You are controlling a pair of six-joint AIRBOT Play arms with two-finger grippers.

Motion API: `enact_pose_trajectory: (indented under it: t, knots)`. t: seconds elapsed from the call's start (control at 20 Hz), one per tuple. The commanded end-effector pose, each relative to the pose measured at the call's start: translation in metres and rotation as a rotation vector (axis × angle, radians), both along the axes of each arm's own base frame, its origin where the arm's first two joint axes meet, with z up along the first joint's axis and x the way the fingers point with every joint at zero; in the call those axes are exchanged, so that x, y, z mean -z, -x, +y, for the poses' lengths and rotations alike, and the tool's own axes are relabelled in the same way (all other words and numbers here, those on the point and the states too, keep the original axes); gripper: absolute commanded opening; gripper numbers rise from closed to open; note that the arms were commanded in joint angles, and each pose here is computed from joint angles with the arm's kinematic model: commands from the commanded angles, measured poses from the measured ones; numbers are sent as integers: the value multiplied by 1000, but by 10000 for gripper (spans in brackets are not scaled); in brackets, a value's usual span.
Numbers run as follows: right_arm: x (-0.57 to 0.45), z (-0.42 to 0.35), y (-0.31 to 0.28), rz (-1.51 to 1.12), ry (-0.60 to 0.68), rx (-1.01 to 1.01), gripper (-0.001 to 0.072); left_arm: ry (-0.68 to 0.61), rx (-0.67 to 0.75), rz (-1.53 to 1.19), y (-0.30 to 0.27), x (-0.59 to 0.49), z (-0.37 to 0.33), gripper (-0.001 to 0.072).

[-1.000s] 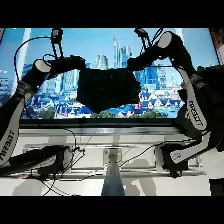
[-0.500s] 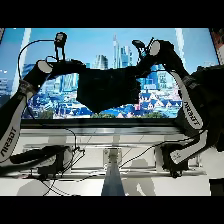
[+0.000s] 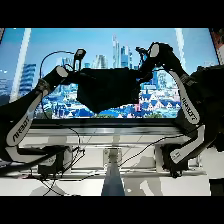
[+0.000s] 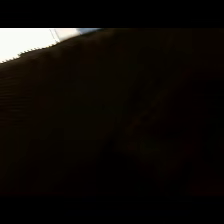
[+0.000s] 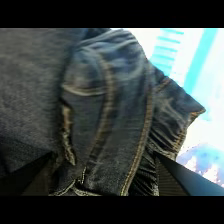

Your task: Fold the clothes and pants, and hang the long-sleeved shirts on hangers.

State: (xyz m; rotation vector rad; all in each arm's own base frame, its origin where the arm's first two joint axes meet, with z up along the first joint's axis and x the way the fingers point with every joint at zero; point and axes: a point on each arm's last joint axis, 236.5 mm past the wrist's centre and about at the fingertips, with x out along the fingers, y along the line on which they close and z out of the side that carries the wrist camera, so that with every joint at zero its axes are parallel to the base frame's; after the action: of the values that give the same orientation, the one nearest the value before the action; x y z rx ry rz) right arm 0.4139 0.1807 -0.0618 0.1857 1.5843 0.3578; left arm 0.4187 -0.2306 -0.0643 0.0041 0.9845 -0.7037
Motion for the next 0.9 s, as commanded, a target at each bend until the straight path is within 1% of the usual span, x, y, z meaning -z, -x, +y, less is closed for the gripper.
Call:
enact_pose_trajectory:
  t: [0.0, 0.1, 0.2, 0.3, 0.55, 0.65, 0.85]
  knots:
    - [-8, 9, -4, 32, -134, 56, 686, -11, 132, 63, 35, 13, -31, 19]
    - [-7, 20, 1, 57, -193, 17, 686, -2, 243, 159, 73, 16, -48, 19]
    - [3, 20, 0, 55, -192, -3, 686, 4, 333, 216, 104, 12, -64, 18]
    - [11, 7, -10, 11, -129, -11, 688, 9, 396, 197, 121, -1, -80, 17]
    - [26, -31, -15, -26, 39, -59, 691, 52, 484, 60, 145, -54, -116, 17]
    - [27, -34, -16, -41, 55, -90, 692, 57, 526, 47, 160, -61, -127, 18]
    - [25, -38, -24, -65, 58, -74, 690, 55, 606, 51, 191, -57, -151, 18]
